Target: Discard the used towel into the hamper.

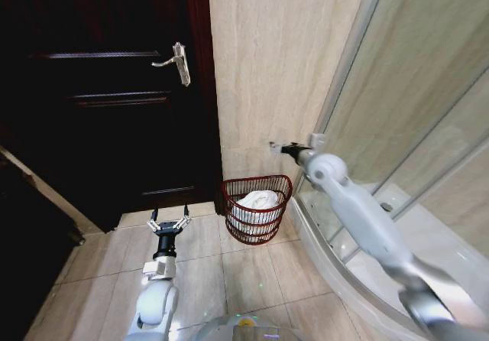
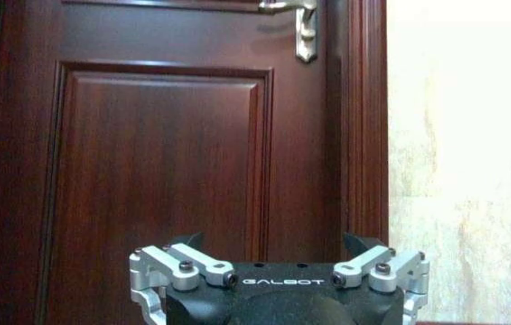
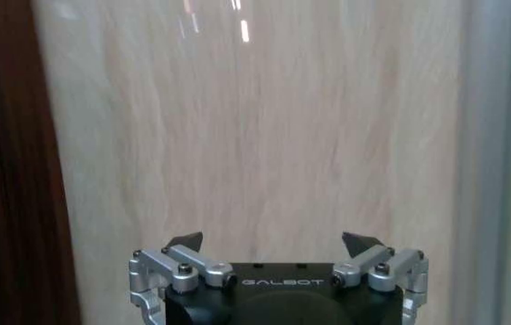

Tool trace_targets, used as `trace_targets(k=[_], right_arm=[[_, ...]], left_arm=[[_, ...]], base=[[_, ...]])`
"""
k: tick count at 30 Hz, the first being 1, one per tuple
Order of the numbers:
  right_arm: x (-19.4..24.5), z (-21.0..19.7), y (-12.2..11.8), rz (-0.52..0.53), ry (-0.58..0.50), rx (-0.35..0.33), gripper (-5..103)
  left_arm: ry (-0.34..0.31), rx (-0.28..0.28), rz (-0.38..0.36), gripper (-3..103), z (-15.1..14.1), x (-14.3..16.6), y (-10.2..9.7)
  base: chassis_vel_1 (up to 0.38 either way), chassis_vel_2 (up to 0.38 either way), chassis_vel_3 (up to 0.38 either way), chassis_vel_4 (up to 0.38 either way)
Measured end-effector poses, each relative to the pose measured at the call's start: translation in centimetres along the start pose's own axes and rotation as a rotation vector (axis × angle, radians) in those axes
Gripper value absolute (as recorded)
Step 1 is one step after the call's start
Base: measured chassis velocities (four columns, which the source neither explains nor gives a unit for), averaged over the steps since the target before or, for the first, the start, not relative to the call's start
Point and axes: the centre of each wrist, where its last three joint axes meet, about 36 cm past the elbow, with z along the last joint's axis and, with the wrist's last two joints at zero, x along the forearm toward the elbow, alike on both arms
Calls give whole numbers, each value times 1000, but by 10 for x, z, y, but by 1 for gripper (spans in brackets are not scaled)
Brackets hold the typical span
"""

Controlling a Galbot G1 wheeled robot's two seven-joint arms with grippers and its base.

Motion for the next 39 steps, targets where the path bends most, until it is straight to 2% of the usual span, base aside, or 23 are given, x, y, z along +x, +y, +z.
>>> trace_targets(k=[2, 3, 6, 7, 9, 14, 19, 24, 31, 39], right_arm=[[20, 29, -5, 18, -80, 35, 100], [20, 29, -5, 18, -80, 35, 100], [53, 86, -7, 55, -129, 62, 100], [53, 86, -7, 55, -129, 62, 100], [74, 124, -7, 90, -146, 85, 100], [107, 165, 4, 145, -161, 74, 100], [130, 172, 8, 161, -163, 95, 100], [146, 166, 8, 166, -129, 44, 100], [155, 172, 7, 167, -95, 36, 100], [163, 173, 5, 172, -84, 19, 100]], left_arm=[[14, 9, -11, 100, -1, 6, -3], [14, 9, -11, 100, -1, 6, -3], [29, 21, -28, 100, -5, 12, -5], [29, 21, -28, 100, -5, 12, -5], [33, 32, -43, 100, -8, 14, -4], [35, 47, -51, 100, -13, 17, -5], [48, 54, -54, 100, -13, 24, -6], [85, 60, -72, 100, -17, 26, -9], [74, 59, -25, 100, -24, 24, -15], [77, 33, -2, 100, -27, 25, -18]], base=[[0, 0, 0, 0], [0, 0, 0, 0], [0, 0, 0, 0], [0, 0, 0, 0], [0, 0, 0, 0], [0, 0, 0, 0], [0, 0, 0, 0], [0, 0, 0, 0], [0, 0, 0, 0], [60, -59, -51, 55]])
